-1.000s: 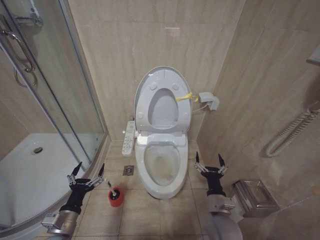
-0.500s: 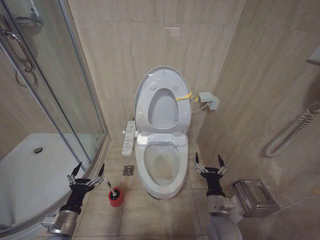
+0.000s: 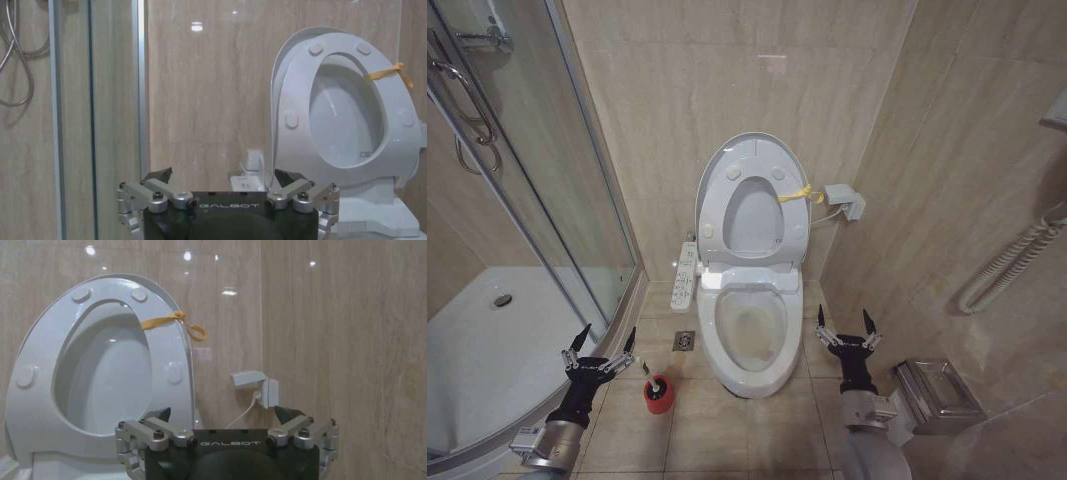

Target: Open the toilet lid, clean the toilet bowl with a toilet brush, close the toilet lid, and flush.

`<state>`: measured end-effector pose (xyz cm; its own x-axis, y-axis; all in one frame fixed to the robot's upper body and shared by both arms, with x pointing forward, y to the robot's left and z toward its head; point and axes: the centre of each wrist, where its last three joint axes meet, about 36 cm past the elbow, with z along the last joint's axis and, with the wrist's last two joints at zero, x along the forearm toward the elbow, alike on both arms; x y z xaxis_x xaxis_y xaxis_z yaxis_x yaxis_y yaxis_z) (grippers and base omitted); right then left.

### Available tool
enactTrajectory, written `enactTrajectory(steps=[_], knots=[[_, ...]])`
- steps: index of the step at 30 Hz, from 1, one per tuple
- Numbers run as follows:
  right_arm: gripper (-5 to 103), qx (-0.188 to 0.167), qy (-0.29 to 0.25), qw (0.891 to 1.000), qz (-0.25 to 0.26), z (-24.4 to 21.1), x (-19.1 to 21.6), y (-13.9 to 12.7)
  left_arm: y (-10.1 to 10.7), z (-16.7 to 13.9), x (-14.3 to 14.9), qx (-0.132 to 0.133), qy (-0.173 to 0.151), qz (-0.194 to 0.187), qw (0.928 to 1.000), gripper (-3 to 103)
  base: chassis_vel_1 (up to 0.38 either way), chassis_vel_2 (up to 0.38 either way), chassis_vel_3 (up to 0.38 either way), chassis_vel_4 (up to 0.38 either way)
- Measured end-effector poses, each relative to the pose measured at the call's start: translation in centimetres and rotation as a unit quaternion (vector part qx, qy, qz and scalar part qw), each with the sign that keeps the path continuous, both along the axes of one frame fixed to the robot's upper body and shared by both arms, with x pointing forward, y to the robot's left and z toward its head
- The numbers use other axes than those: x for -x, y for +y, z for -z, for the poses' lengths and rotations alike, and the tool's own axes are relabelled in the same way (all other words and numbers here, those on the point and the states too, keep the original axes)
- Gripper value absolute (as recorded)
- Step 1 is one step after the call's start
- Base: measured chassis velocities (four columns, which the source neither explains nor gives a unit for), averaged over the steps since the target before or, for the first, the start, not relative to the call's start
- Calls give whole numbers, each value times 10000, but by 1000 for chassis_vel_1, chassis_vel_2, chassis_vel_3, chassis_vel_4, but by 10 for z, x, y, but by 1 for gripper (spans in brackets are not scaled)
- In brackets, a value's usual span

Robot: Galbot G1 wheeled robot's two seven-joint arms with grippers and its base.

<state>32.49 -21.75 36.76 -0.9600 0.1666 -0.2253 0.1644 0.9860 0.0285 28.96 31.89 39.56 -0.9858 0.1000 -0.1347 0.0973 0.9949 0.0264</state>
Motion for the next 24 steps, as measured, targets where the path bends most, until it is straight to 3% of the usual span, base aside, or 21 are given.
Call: enactTrajectory(steps=[24], knots=[[100,1,-5,10000,3,0,0,0,0,0,0,0,0,0,10000,100,0,0,0,0]])
